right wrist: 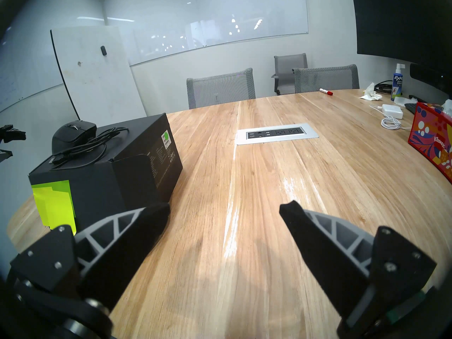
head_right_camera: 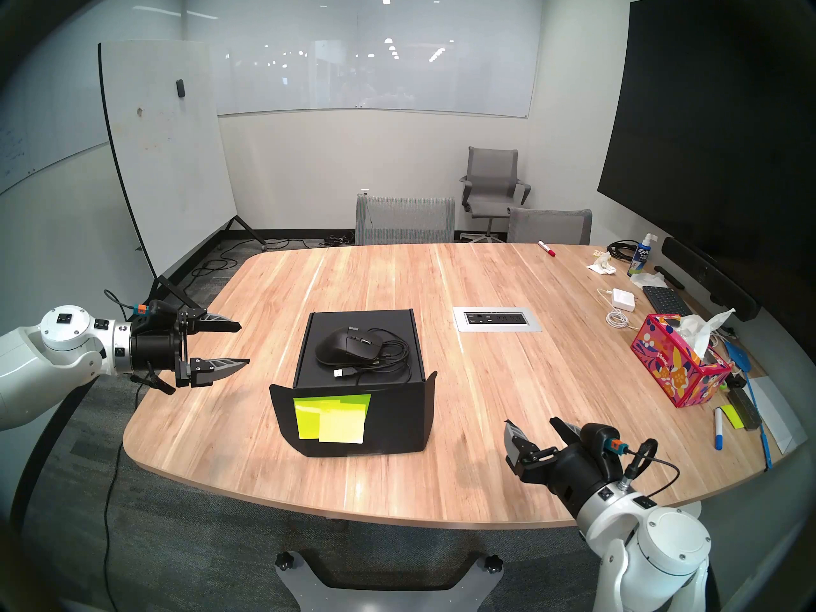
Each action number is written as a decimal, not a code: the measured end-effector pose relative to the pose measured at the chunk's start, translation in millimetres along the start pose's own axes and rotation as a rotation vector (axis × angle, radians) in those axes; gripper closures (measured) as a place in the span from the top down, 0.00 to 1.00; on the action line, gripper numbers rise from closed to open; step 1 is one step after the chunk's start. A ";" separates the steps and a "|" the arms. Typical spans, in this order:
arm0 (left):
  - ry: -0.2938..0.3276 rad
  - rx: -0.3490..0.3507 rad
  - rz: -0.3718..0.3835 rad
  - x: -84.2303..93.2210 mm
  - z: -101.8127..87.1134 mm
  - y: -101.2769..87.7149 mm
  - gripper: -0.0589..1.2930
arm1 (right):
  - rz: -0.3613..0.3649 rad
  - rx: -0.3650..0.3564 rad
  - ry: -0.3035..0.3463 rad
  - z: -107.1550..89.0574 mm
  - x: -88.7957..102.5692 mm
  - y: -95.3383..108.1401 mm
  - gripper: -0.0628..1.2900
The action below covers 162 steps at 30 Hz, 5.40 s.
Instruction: Open the box and place the mouse inside
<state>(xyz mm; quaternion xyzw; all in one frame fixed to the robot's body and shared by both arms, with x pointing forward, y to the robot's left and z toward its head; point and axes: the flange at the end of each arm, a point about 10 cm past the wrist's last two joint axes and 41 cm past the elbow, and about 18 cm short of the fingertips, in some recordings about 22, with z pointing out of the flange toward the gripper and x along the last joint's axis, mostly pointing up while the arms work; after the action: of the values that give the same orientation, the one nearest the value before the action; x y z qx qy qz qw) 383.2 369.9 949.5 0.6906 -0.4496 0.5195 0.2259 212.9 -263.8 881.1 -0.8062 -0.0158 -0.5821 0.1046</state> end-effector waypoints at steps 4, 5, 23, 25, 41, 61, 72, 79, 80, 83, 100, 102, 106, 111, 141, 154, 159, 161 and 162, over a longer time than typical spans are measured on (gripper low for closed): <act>0.000 0.000 0.000 0.0 0.0 0.0 0.95 | 0.000 0.000 0.000 0.0 0.0 0.0 0.95; 0.000 0.000 0.000 0.0 0.0 0.0 0.95 | 0.000 0.000 0.000 0.0 0.0 0.0 0.95; -0.001 0.000 0.000 0.0 0.0 0.0 0.95 | 0.001 0.000 0.000 0.0 -0.1 0.0 0.95; -0.001 0.000 0.000 0.0 0.0 0.0 0.95 | 0.001 0.000 0.000 0.0 -0.1 0.0 0.95; -0.002 0.000 0.000 0.0 0.0 -0.1 0.95 | 0.001 0.000 0.000 0.0 -0.2 -0.1 0.95; -0.002 0.000 0.000 -0.1 -0.1 -0.1 0.95 | -0.004 0.012 0.002 0.8 1.1 -1.0 0.95; -0.002 0.000 0.000 0.0 -0.1 -0.1 0.95 | -0.010 0.048 0.033 4.5 10.0 2.3 0.95; -0.003 0.000 0.000 0.0 -0.2 -0.2 0.95 | -0.013 0.089 0.051 2.7 15.1 10.3 0.95; -0.003 0.000 0.000 0.0 -0.2 -0.2 0.95 | -0.013 0.101 0.054 2.1 16.1 11.6 0.95; -0.003 0.000 0.000 0.0 -0.2 -0.2 0.95 | -0.016 0.131 0.059 0.9 17.9 13.7 0.95; -0.003 0.000 0.000 0.0 -0.1 -0.1 0.95 | -0.033 0.278 0.014 -8.5 25.4 29.5 0.95; -0.003 0.000 0.000 0.0 -0.2 -0.1 0.95 | -0.036 0.294 0.008 -8.3 25.5 32.5 0.95; -0.003 0.000 0.000 -0.1 -0.1 -0.1 0.95 | -0.041 0.316 -0.001 -6.1 24.5 36.6 0.95; -0.004 0.000 0.000 -0.1 -0.1 0.0 0.95 | -0.054 0.341 -0.001 -0.8 25.0 40.4 0.95; -0.004 -0.001 0.000 -0.2 -0.1 0.0 0.95 | -0.158 0.546 -0.032 22.9 47.3 42.6 0.95; -0.004 -0.001 0.000 -0.3 -0.1 0.0 0.95 | -0.183 0.545 -0.027 24.5 50.6 43.8 0.95; -0.005 -0.001 0.000 -0.3 -0.1 0.0 0.95 | -0.186 0.544 -0.025 24.5 51.2 44.2 0.95; -0.005 -0.001 0.000 -0.3 -0.1 0.0 0.95 | -0.187 0.544 -0.025 24.5 51.4 44.3 0.95; -0.005 -0.001 0.000 -0.3 -0.1 0.0 0.95 | -0.187 0.544 -0.025 24.5 51.4 44.3 0.95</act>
<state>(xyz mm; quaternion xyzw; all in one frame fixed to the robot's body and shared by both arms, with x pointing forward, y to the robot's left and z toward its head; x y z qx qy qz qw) 383.1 370.1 949.2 0.6917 -0.4502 0.5177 0.2252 258.9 -307.4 915.5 -0.7506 -0.2471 -0.5537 0.2627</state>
